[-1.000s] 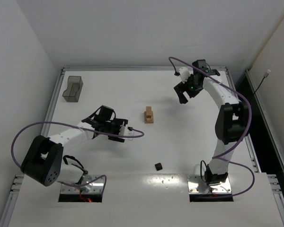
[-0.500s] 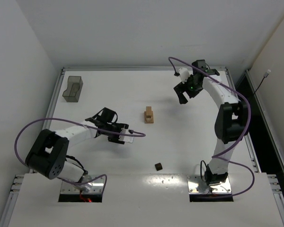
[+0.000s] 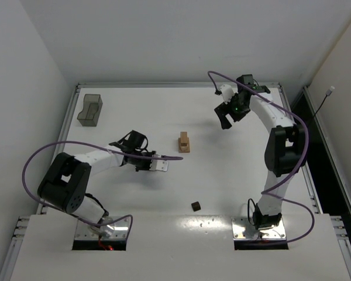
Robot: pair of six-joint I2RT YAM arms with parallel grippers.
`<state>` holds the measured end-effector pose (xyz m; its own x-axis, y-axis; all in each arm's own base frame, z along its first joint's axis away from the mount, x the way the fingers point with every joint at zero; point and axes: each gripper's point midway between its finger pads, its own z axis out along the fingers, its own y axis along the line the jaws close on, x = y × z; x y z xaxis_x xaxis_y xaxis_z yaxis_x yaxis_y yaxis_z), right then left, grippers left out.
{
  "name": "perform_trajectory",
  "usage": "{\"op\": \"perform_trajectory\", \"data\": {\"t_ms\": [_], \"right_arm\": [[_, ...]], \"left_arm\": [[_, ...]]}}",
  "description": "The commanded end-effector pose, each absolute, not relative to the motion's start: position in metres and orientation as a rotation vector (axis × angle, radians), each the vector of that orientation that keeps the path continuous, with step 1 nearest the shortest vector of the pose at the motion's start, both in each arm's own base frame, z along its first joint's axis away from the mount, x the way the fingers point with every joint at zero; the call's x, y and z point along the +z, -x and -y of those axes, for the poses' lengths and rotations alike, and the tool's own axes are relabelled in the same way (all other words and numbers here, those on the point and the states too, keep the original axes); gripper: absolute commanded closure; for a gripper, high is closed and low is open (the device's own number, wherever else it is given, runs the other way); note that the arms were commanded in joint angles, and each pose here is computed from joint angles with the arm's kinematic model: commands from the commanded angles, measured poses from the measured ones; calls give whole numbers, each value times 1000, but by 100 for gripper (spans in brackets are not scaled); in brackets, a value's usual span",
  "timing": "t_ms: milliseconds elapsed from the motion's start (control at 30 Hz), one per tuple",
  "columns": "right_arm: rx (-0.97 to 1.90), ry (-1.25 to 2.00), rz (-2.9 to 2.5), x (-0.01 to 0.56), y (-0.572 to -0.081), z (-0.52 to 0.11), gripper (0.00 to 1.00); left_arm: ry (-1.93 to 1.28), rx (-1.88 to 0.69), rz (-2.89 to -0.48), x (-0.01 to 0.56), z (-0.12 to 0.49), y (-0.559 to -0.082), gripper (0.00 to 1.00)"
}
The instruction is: Build the wood block tower
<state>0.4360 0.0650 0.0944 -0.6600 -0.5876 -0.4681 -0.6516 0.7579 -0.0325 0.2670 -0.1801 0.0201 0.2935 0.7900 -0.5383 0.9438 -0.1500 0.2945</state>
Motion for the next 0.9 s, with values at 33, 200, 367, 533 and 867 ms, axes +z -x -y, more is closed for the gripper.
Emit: {"op": "perform_trajectory", "data": {"t_ms": [33,200,367,533,867], "right_arm": [[203,928,-2446,109,-447,-72,17],[229,876,-2429,118,-443,-77,18],[252,837,-2413,124,-443,-77,18],[262,839,-2408,125,-440,-78,18],[254,850,-2425,123,-439,-76,18]], "left_arm": [[-1773,-388,-1603,63,208,-297,100],[-1261,-793,-1976,108,232,-313,100],[-659,-1267,-2208,127,237,-342,100],[-302,-1603,-2306,95,219,-365,100],[2,-1632,-2329,48,172,-416,100]]}}
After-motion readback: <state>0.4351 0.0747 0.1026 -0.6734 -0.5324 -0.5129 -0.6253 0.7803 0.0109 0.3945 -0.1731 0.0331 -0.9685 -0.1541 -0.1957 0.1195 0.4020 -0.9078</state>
